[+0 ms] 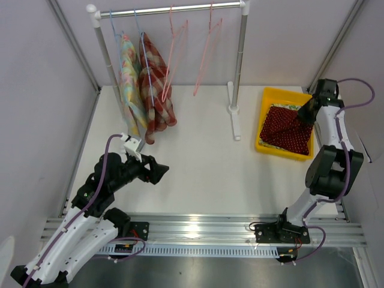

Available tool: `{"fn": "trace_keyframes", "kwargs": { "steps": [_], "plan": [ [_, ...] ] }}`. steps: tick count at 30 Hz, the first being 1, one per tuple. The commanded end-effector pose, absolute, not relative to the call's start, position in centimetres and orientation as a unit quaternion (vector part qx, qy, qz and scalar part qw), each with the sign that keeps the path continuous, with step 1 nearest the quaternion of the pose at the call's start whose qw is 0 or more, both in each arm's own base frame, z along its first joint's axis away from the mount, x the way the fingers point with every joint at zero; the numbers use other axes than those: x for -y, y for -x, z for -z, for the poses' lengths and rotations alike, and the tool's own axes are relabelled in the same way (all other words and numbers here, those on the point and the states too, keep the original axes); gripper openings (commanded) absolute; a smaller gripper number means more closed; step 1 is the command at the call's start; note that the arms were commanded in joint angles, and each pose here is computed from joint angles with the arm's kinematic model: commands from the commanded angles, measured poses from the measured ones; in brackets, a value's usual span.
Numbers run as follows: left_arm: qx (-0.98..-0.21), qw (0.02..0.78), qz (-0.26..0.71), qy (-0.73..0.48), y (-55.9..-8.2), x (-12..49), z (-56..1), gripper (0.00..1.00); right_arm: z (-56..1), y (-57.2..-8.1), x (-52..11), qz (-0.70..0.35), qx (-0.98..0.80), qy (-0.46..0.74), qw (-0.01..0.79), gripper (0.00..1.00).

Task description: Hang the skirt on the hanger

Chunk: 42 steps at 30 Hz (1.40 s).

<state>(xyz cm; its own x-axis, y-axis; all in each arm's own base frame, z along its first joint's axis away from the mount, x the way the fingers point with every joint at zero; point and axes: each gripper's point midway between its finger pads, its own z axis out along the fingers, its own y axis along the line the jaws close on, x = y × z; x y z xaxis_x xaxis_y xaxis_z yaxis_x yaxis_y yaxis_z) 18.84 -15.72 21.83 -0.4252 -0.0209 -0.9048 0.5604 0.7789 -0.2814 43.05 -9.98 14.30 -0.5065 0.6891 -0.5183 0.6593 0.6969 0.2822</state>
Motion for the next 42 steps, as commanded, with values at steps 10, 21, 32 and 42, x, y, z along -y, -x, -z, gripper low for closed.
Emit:
{"fn": "trace_keyframes", "kwargs": {
  "steps": [10,21,32,42],
  "plan": [
    [-0.783,0.524,0.288,-0.171,-19.2,15.9,-22.7,0.83,-40.0,-41.7,0.8,-0.130,-0.792,-0.267,0.534,0.00],
    [-0.783,0.522,0.292,-0.171,-19.2,16.1,-23.0,0.83,-50.1,-35.6,-9.4,-0.206,-0.749,-0.158,0.610,0.00],
    [-0.729,0.501,0.442,-0.149,-17.8,20.2,-24.9,0.83,-51.7,-30.7,-17.2,-0.275,-0.743,-0.087,0.605,0.00],
    [-0.654,0.543,0.507,-0.146,-18.4,24.3,-27.8,0.83,-50.2,-29.2,-20.3,-0.281,-0.756,-0.063,0.587,0.00]
  ]
}}
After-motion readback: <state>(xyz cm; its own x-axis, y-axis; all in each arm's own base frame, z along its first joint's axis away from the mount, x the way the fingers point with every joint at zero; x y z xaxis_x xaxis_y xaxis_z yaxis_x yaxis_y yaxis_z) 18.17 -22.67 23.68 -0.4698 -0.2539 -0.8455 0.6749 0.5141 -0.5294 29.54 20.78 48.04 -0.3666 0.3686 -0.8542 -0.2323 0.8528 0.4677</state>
